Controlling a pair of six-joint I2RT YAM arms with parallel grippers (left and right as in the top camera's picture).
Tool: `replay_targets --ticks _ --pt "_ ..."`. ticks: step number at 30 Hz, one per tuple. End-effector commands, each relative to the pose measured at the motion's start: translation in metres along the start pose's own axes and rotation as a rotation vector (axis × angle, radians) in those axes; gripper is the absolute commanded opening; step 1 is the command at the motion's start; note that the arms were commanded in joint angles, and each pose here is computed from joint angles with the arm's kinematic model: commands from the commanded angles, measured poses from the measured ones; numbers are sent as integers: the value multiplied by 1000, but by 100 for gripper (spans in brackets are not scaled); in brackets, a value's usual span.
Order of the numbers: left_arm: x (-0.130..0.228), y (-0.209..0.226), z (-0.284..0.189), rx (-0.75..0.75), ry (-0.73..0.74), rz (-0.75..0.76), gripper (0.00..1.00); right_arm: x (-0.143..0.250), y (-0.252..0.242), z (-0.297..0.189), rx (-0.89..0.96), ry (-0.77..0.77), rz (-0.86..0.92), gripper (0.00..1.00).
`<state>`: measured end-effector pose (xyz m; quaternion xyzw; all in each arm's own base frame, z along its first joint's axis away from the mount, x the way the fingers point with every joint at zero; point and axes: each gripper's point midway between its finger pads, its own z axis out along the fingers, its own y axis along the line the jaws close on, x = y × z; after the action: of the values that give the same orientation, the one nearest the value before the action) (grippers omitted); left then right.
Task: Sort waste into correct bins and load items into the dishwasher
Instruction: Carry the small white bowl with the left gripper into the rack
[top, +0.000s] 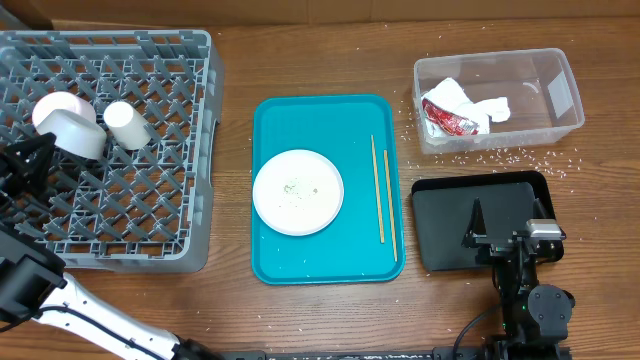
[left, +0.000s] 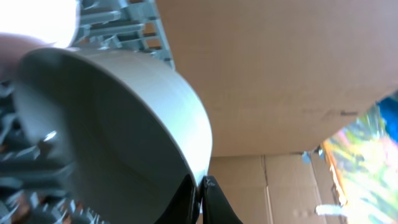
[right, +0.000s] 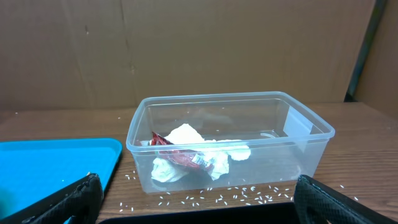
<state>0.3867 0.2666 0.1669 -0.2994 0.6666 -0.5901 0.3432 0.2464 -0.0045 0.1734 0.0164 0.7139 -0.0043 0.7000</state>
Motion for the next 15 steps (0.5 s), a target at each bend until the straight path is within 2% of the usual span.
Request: replay_targets --ticks 1,2,8,11,15 --pt "3 24 -19 -97 4 -146 4 2 -2 0 9 -4 -1 100" --pt "4 28 -23 -122 6 -172 6 2 -2 0 9 -4 -1 100" --pt "12 49 -44 -268 10 -343 34 2 -2 0 9 -4 -1 100" --pt "13 42 -49 -286 4 -371 40 2 -2 0 9 -4 -1 100" --pt "10 21 -55 -341 8 -327 42 2 -2 0 9 -4 -1 100"
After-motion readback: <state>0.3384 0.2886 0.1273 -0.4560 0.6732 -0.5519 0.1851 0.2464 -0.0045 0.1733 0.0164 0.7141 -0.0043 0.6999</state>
